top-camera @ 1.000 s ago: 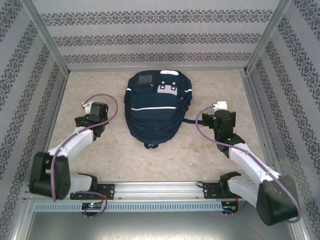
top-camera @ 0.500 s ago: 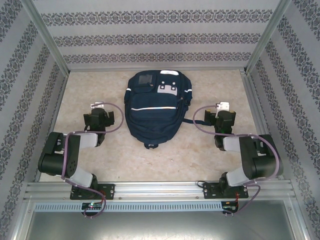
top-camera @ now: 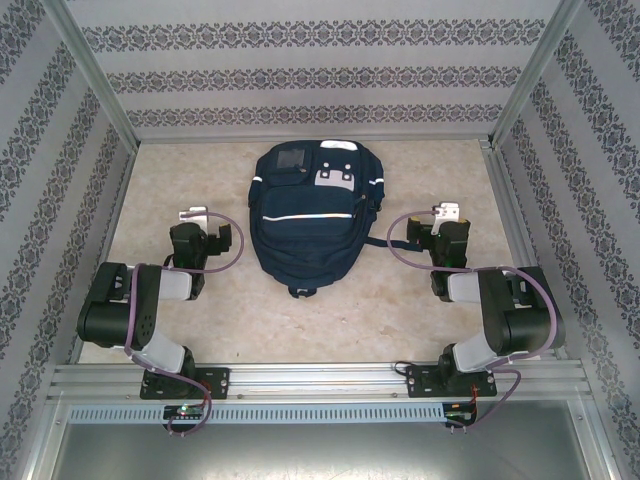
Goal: Pack books, pencil case, and school supplies into a backpack
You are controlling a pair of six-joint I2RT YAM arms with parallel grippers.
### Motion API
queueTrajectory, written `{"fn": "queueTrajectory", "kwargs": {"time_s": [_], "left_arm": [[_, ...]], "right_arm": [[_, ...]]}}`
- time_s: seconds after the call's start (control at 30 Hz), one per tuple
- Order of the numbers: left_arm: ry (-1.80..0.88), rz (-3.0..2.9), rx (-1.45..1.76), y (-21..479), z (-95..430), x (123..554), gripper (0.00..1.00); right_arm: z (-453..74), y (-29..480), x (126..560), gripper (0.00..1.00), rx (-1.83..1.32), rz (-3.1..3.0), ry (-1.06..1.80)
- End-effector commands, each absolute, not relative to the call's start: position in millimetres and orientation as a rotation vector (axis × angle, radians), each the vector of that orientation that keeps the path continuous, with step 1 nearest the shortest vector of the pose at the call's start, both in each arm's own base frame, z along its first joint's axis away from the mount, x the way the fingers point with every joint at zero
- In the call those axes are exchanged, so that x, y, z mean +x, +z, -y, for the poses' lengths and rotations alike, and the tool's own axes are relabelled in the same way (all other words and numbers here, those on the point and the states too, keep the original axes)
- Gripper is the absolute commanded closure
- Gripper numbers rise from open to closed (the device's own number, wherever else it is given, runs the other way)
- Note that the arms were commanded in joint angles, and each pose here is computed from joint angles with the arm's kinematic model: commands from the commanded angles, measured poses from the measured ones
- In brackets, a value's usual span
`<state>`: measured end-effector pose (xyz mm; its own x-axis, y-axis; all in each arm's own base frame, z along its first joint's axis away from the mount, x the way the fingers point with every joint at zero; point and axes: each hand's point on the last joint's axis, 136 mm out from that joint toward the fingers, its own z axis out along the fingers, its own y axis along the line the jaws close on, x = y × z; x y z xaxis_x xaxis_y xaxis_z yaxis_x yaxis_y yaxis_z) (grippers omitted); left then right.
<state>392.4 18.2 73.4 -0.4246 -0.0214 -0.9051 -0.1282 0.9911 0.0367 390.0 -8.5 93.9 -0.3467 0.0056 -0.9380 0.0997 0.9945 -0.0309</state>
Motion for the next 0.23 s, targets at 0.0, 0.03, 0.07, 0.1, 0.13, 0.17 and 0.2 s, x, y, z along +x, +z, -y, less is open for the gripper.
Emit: {"fn": "queueTrajectory", "kwargs": {"time_s": [0.0,0.03,0.07,0.1,0.13,0.17,0.2], "left_arm": [[0.11,-1.959,-0.089,84.3,-17.5,397.4,0.01],[0.108,-1.961,-0.09,84.1,-17.4,397.2,0.01],[0.109,-1.96,-0.09,84.2,-17.4,397.5,0.01],[0.108,-1.961,-0.09,84.1,-17.4,397.6,0.01],[0.109,-1.961,-0.09,83.9,-17.3,397.6,0.01],[0.109,-1.961,-0.09,84.2,-17.5,397.6,0.01],[0.109,-1.961,-0.09,84.0,-17.5,397.3,0.01]], "right_arm": [[7.7,106.6,395.4,0.02,0.085,-1.875,-0.068],[7.8,106.1,395.4,0.02,0.086,-1.876,-0.069],[7.7,106.9,395.4,0.02,0.086,-1.874,-0.067],[7.7,106.3,395.4,0.02,0.087,-1.875,-0.067],[7.7,106.6,395.4,0.02,0.087,-1.874,-0.067],[7.6,106.5,395.4,0.02,0.087,-1.875,-0.067],[7.7,106.5,395.4,0.02,0.087,-1.875,-0.067]]}}
